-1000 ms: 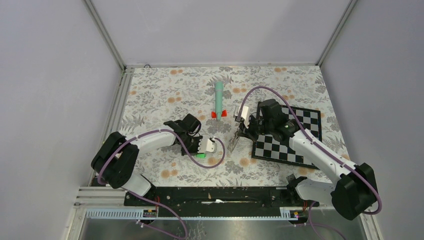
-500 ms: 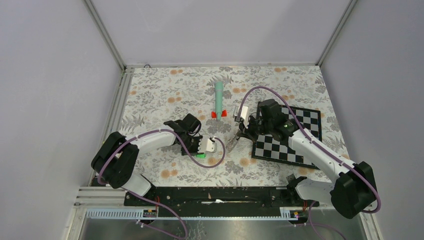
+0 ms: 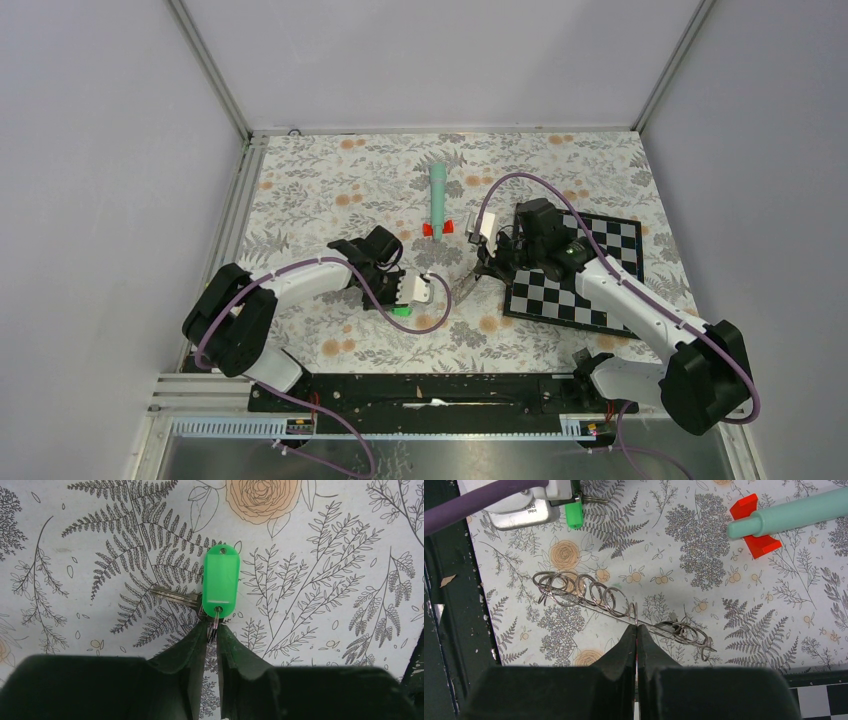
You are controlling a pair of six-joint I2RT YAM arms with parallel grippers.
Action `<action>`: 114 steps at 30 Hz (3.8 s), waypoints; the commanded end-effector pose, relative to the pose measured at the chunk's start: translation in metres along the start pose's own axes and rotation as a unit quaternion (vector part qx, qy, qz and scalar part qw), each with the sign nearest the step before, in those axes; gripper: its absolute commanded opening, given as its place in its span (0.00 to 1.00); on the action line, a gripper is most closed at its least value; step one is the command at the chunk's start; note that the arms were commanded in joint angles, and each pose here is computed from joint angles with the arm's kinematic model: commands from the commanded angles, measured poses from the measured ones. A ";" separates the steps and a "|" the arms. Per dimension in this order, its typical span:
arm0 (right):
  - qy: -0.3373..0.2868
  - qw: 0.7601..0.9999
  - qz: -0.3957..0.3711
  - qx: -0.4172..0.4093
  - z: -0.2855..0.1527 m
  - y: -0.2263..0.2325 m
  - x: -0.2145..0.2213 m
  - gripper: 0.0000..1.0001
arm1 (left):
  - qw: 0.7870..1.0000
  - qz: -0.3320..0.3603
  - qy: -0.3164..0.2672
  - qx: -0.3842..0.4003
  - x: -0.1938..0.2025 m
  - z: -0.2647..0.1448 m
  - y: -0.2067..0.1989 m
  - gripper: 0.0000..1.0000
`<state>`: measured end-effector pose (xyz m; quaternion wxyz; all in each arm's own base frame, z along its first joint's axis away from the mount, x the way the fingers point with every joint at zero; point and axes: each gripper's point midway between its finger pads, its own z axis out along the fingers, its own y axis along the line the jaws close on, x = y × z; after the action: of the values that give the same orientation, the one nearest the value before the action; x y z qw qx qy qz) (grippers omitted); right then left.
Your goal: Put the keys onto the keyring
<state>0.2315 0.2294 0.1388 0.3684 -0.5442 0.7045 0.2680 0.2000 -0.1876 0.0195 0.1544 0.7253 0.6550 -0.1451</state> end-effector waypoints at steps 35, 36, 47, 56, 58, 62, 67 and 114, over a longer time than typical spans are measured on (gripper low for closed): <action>-0.059 0.998 -0.016 -0.012 -0.007 -0.002 -0.044 0.00 | 0.962 0.079 -0.258 -0.040 -0.145 -0.117 0.017 0.00; -0.062 0.998 -0.019 -0.011 -0.007 -0.003 -0.047 0.00 | 0.959 0.077 -0.270 -0.034 -0.151 -0.121 0.016 0.00; -0.089 0.994 -0.052 -0.037 -0.003 0.003 -0.065 0.00 | 0.946 0.065 -0.317 -0.015 -0.185 -0.135 0.024 0.00; -0.088 0.994 -0.053 -0.043 0.004 0.006 -0.063 0.00 | 0.950 0.046 -0.306 -0.024 -0.193 -0.121 0.033 0.00; -0.089 0.994 -0.053 -0.047 0.006 0.007 -0.062 0.00 | 0.950 0.055 -0.306 -0.024 -0.195 -0.120 0.032 0.00; -0.094 0.993 -0.048 -0.059 0.009 0.012 -0.059 0.00 | 0.950 0.060 -0.303 -0.037 -0.199 -0.116 0.037 0.00; -0.096 0.993 -0.038 -0.062 0.012 0.012 -0.058 0.00 | 0.950 0.046 -0.305 -0.056 -0.203 -0.115 0.044 0.00; -0.114 0.989 0.066 -0.062 0.015 -0.005 -0.058 0.00 | 0.957 0.122 -0.229 -0.126 -0.196 -0.103 0.045 0.00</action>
<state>0.2457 0.2654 0.1560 0.3677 -0.4805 0.7011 0.3774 0.2239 -0.3203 0.1750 0.3782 0.7127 0.5526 -0.2090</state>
